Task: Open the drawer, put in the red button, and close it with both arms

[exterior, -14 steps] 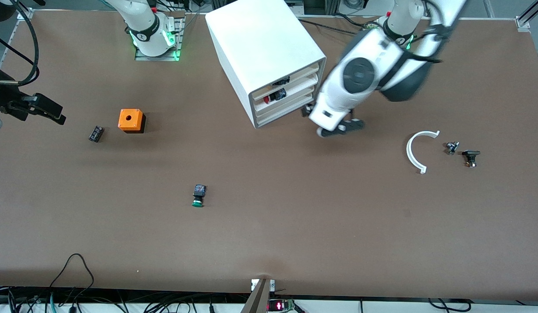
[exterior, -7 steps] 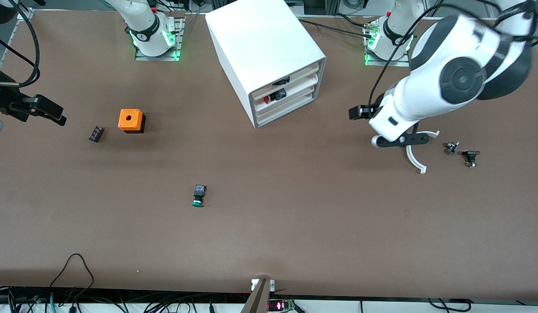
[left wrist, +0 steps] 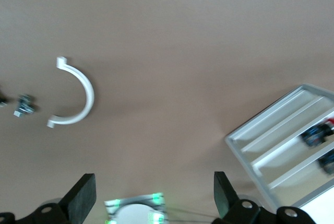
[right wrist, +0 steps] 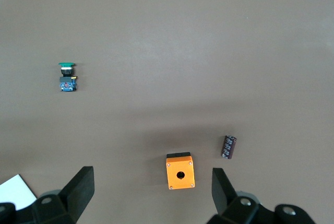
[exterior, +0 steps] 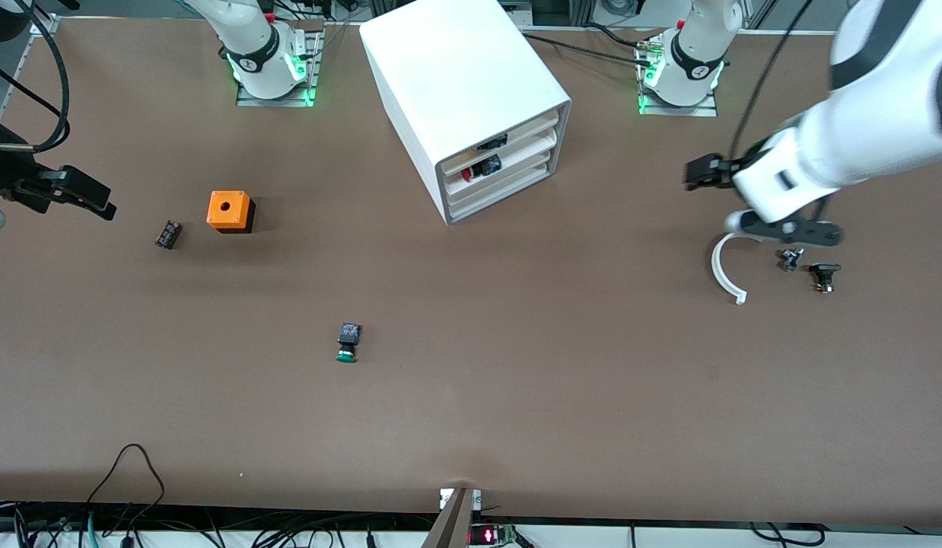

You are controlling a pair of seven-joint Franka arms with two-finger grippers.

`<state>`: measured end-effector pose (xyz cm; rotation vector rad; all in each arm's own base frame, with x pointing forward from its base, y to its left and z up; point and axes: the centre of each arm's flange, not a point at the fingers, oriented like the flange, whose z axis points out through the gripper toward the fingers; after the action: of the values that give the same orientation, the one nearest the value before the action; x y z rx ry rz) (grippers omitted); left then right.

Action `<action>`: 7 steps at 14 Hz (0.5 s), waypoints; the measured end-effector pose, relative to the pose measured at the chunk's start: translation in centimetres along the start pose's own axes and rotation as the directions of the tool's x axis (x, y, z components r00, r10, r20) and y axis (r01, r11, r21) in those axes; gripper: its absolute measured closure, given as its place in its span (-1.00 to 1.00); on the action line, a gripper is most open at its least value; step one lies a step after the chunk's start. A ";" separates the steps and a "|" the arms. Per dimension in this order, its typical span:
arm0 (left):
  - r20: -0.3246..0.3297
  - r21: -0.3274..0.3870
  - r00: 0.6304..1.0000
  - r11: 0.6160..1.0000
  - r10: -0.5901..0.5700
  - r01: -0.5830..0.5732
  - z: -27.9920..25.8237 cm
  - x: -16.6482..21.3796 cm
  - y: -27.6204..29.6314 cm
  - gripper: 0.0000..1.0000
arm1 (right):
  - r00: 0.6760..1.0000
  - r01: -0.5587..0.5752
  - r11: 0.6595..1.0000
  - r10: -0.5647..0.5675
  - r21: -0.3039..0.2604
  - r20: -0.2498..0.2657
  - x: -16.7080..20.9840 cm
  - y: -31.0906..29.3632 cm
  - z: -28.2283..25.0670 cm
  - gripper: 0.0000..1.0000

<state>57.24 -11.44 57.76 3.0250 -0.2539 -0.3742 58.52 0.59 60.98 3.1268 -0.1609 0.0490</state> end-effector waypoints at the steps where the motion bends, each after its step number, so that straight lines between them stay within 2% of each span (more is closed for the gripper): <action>1: -0.030 0.013 0.999 0.999 0.037 -0.037 -0.5 -0.5 -1.6 -0.99 | 1.000 0.000 1.000 0.000 0.000 0.000 0.0 0.0 0.0 -1.00; 4: -0.143 0.070 0.983 0.992 0.114 -0.105 0.4 -1.5 -5.2 -0.99 | 1.000 0.000 1.000 0.000 0.000 0.000 0.0 0.0 0.0 -1.00; 7: -0.249 0.114 0.961 0.989 0.121 -0.095 2.0 -2.8 -6.4 -0.99 | 1.000 0.000 1.000 0.000 0.000 0.000 0.0 0.0 0.0 -1.00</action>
<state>55.09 -4.77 55.80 3.0951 -0.4268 0.0405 58.53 0.59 60.98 3.1268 -0.1609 0.0493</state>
